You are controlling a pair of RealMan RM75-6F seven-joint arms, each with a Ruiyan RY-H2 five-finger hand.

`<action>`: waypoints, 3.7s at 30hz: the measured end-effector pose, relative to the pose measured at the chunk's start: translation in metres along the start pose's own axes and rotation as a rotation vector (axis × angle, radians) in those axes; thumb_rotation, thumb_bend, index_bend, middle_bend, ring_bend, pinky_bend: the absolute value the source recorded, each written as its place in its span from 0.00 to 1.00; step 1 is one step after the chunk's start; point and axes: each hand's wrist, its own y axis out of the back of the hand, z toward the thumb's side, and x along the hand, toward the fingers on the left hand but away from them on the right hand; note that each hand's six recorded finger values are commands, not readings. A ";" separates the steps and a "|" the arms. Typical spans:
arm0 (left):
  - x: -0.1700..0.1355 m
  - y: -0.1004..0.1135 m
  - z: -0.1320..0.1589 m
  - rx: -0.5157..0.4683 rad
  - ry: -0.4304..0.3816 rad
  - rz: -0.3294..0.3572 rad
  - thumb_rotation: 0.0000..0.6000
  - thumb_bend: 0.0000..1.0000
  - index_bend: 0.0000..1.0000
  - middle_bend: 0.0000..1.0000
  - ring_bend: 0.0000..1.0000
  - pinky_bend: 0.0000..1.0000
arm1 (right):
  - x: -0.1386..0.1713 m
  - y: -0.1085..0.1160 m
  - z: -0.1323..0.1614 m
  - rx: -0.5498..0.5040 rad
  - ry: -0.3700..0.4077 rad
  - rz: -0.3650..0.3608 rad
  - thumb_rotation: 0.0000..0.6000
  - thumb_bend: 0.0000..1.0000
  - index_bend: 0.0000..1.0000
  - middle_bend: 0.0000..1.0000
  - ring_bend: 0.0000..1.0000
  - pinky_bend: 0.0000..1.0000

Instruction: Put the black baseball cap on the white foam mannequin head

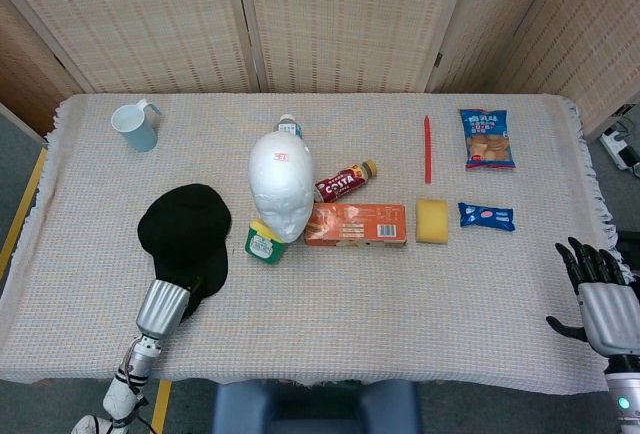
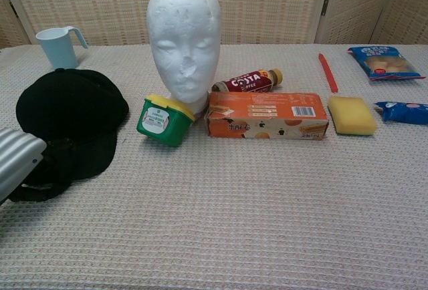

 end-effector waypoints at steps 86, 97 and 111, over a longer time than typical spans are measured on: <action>0.173 0.189 0.097 0.034 -0.245 0.720 1.00 0.61 0.71 1.00 1.00 1.00 | 0.008 0.026 -0.016 -0.108 0.005 0.027 1.00 0.06 0.00 0.00 0.00 0.00; 0.121 0.144 0.112 -0.008 -0.323 0.635 1.00 0.56 0.63 1.00 1.00 1.00 | 0.011 0.026 -0.013 -0.106 0.018 0.026 1.00 0.06 0.00 0.00 0.00 0.00; 0.110 0.153 0.100 -0.064 -0.290 0.625 1.00 0.12 0.04 1.00 0.99 1.00 | 0.013 0.027 -0.012 -0.102 0.020 0.022 1.00 0.06 0.00 0.00 0.00 0.00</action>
